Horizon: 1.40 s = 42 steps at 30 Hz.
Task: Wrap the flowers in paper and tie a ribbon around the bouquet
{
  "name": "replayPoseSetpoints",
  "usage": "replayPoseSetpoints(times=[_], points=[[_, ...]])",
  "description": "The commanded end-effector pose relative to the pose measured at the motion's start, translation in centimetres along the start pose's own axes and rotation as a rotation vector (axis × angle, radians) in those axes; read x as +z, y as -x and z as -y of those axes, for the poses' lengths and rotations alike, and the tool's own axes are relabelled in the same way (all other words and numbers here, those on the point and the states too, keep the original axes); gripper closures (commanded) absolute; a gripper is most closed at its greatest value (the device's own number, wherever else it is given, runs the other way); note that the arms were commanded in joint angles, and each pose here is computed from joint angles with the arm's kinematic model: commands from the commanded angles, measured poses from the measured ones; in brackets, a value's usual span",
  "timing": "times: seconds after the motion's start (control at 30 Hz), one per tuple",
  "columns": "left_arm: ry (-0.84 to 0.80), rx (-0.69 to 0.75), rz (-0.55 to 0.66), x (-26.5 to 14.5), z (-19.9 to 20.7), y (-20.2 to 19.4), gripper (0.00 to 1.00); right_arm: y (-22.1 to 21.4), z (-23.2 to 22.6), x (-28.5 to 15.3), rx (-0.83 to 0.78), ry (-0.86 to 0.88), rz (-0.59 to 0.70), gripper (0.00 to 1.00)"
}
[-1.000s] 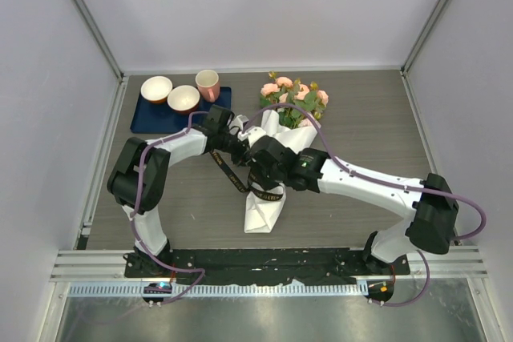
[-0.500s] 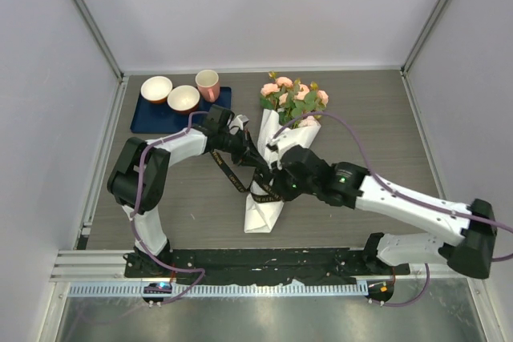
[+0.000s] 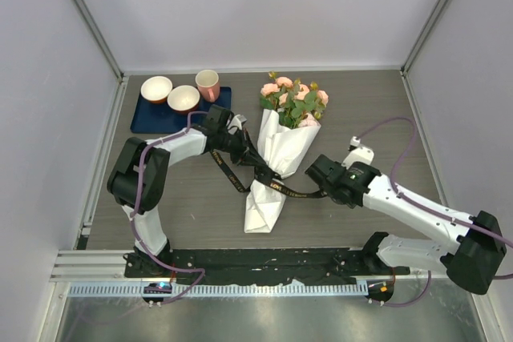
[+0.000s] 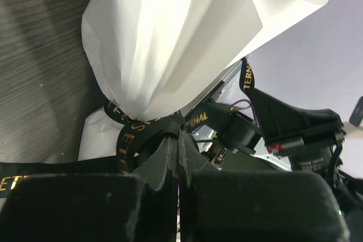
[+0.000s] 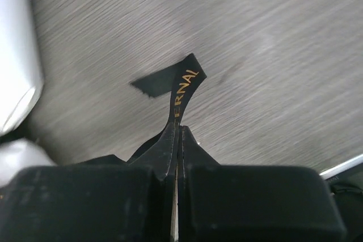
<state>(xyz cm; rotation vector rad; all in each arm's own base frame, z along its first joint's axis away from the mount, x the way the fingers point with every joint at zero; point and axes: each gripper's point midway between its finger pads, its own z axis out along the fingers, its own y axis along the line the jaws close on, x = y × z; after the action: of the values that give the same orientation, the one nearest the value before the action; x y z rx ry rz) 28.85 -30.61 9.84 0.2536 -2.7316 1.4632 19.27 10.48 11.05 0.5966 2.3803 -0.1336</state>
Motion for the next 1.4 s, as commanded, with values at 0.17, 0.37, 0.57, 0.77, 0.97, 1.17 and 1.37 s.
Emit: replayPoseSetpoints(times=[0.17,0.37,0.57,0.77,0.97,1.17,1.37], points=[[-0.022,0.063,0.065,-2.4,1.9,1.0,1.00,3.4,2.1,2.8,0.074,-0.044,0.065,0.61],[0.001,0.088,0.061,-3.8,1.3,0.7,1.00,2.3,-8.7,-5.8,-0.266,0.746,-0.069,0.40],[0.028,0.101,0.059,-4.5,0.9,0.2,1.00,0.0,-17.3,-5.2,-0.476,1.114,-0.066,0.50],[0.051,0.110,0.077,-6.0,0.5,0.1,1.00,-1.1,-19.1,-3.0,-0.617,1.147,-0.046,0.46],[0.056,0.099,0.093,-6.8,-0.3,0.3,1.00,-2.1,-18.4,-3.1,-0.632,1.170,-0.055,0.48],[0.054,0.086,0.093,-7.2,-0.8,0.3,1.00,-3.7,-18.3,-2.0,-0.655,1.166,-0.116,0.48],[0.061,0.086,0.112,-8.1,-1.1,0.4,1.00,-3.9,-18.3,-2.1,-0.664,1.176,-0.130,0.55]])
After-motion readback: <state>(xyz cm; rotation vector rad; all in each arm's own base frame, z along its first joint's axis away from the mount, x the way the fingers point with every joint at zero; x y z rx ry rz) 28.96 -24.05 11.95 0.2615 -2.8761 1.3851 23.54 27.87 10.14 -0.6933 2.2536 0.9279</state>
